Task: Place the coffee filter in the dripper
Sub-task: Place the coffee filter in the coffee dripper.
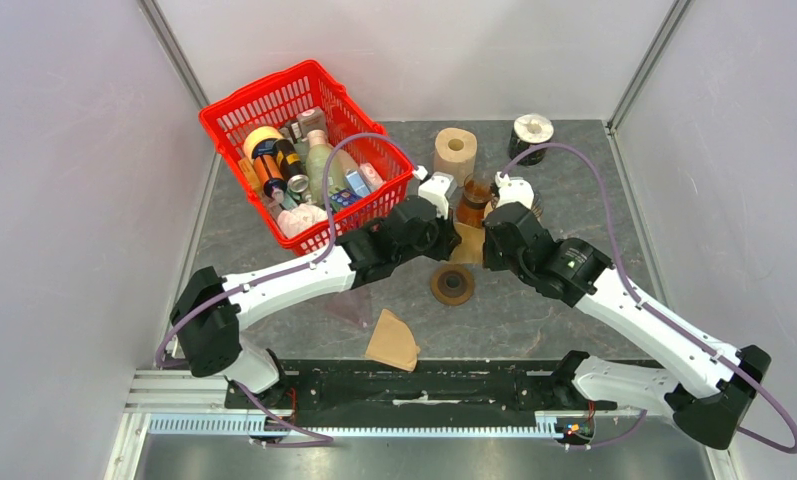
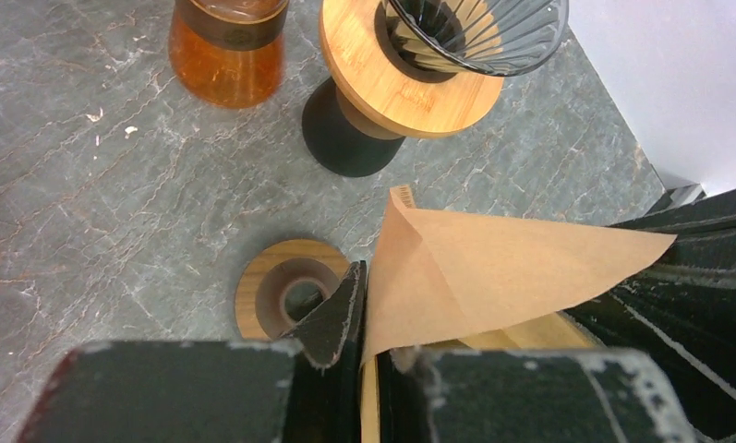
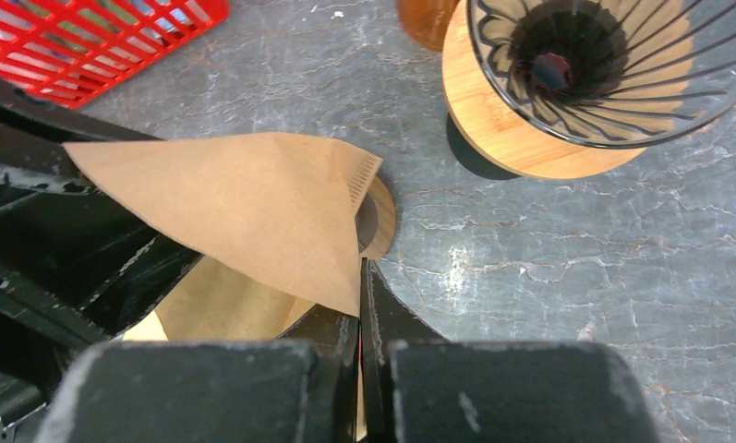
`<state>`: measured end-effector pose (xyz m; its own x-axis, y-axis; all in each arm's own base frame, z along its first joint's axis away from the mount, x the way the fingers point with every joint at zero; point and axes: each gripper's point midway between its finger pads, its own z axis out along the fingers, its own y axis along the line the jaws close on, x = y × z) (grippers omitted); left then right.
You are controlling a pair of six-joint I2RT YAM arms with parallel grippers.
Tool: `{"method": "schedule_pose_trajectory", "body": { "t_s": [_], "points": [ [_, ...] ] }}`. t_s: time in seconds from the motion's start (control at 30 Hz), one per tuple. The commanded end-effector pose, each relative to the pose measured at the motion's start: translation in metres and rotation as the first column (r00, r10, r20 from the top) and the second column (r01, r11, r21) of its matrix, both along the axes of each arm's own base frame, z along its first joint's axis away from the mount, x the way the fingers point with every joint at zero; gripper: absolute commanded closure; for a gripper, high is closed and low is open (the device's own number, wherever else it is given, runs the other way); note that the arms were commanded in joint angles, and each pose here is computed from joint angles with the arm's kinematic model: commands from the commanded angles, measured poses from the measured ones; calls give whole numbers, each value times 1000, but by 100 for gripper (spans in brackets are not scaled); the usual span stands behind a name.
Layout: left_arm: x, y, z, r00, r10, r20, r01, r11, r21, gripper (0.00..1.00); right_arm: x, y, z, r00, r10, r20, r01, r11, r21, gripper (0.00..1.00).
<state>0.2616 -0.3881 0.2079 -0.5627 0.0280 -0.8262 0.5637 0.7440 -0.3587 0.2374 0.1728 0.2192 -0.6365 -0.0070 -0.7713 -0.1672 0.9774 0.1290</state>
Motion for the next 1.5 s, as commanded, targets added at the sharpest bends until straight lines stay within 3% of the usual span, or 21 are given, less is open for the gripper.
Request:
{"method": "schedule_pose_trajectory", "body": {
  "t_s": [0.0, 0.27, 0.53, 0.87, 1.0, 1.23, 1.37, 1.47],
  "points": [
    [10, 4, 13, 998, 52, 39, -53, 999, 9, 89, 6, -21, 1, 994, -109, 29, 110, 992, -53, 100],
    [17, 19, 1, 993, 110, 44, -114, 988, 102, 91, 3, -46, 0, 973, -226, 44, 230, 967, -110, 100],
    [13, 15, 1, 996, 80, 36, -84, 990, 112, 98, 3, -47, 1, 970, -237, 45, 241, 965, -100, 100],
    [7, 12, 15, 996, 43, 74, -50, 994, 101, 97, 6, -52, 3, 969, -242, 54, 247, 956, -155, 100],
    [-2, -2, 26, 996, -46, 79, 43, 998, 50, 68, 4, -34, 10, 985, -166, 38, 168, 983, -79, 100],
    [-10, 1, 60, 986, -79, 149, 84, 996, -29, 46, -4, -13, 21, 996, -91, -5, 91, 996, 23, 100],
    [-25, 13, 95, 966, -103, 238, 135, 983, -122, 17, -4, -16, 31, 992, -127, -8, 127, 991, 34, 100],
    [-36, 24, 115, 950, -114, 291, 167, 972, -163, 14, -2, -25, 40, 983, -183, 2, 183, 983, 36, 100]
  ]
}}
